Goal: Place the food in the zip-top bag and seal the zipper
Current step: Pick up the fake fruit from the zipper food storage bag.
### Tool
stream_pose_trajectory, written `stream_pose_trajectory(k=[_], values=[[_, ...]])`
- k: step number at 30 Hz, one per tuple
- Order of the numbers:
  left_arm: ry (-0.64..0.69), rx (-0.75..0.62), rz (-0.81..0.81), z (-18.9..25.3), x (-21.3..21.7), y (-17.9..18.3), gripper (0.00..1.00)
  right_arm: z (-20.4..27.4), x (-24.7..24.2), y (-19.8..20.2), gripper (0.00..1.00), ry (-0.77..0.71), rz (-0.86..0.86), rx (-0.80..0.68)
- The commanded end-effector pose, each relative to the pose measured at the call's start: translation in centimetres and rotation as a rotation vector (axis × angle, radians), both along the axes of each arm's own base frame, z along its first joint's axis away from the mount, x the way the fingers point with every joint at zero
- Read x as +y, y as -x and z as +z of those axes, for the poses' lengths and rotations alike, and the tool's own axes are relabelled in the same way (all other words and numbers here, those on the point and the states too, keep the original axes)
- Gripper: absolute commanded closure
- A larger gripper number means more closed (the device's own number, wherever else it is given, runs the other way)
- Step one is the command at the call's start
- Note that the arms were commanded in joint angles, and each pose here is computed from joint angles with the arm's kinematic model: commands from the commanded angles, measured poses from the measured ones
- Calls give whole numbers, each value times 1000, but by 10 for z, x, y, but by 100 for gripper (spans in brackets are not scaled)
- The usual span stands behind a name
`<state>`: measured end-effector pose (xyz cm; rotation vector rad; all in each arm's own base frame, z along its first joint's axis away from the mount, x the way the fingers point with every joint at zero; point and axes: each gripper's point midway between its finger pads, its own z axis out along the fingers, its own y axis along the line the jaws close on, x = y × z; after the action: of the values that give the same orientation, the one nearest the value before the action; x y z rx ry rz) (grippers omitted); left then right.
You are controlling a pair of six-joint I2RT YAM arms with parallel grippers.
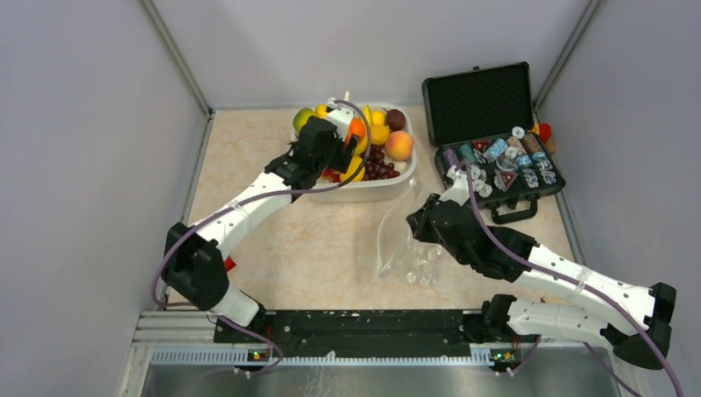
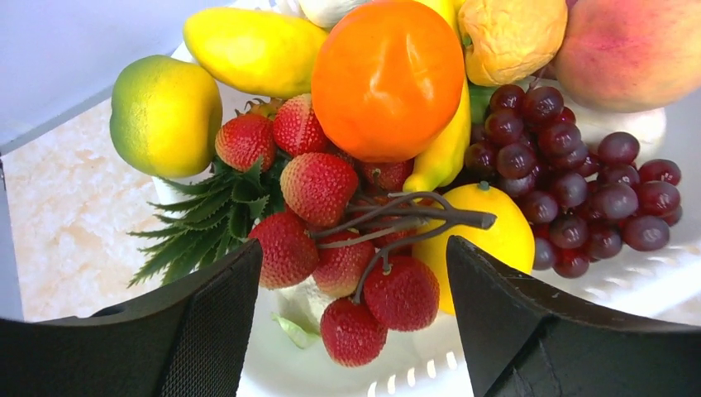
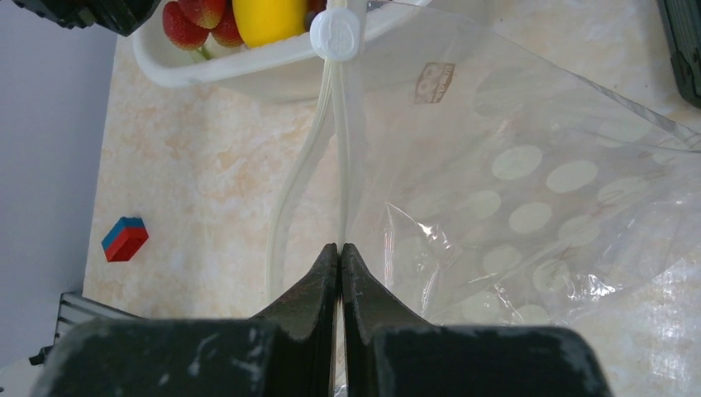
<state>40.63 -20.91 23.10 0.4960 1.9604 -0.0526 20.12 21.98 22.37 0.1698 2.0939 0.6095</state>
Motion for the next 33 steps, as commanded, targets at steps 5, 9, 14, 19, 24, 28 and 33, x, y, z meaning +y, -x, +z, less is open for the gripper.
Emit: stream_pose_trajectory(k=[5, 9, 14, 19, 24, 28, 33], values=[[-32, -27, 2, -14, -6, -18, 23, 10, 1, -2, 100, -35, 3, -26], [-61, -6, 25, -21, -2, -21, 35, 11, 2, -2, 100, -36, 6, -26], [-64, -19, 23, -18, -2, -21, 49, 12, 3, -3, 100, -37, 6, -28], [-71, -7, 14, -23, -4, -23, 59, 14, 5, -2, 100, -45, 15, -30], [-61, -15, 31, -20, -3, -24, 80, 13, 6, -2, 100, -47, 19, -27], [-45, -29, 29, -11, -1, -20, 93, 13, 6, -2, 100, -52, 21, -28], [-34, -67, 51, 7, 7, -15, 100, 15, 6, -2, 100, -62, 20, -37]])
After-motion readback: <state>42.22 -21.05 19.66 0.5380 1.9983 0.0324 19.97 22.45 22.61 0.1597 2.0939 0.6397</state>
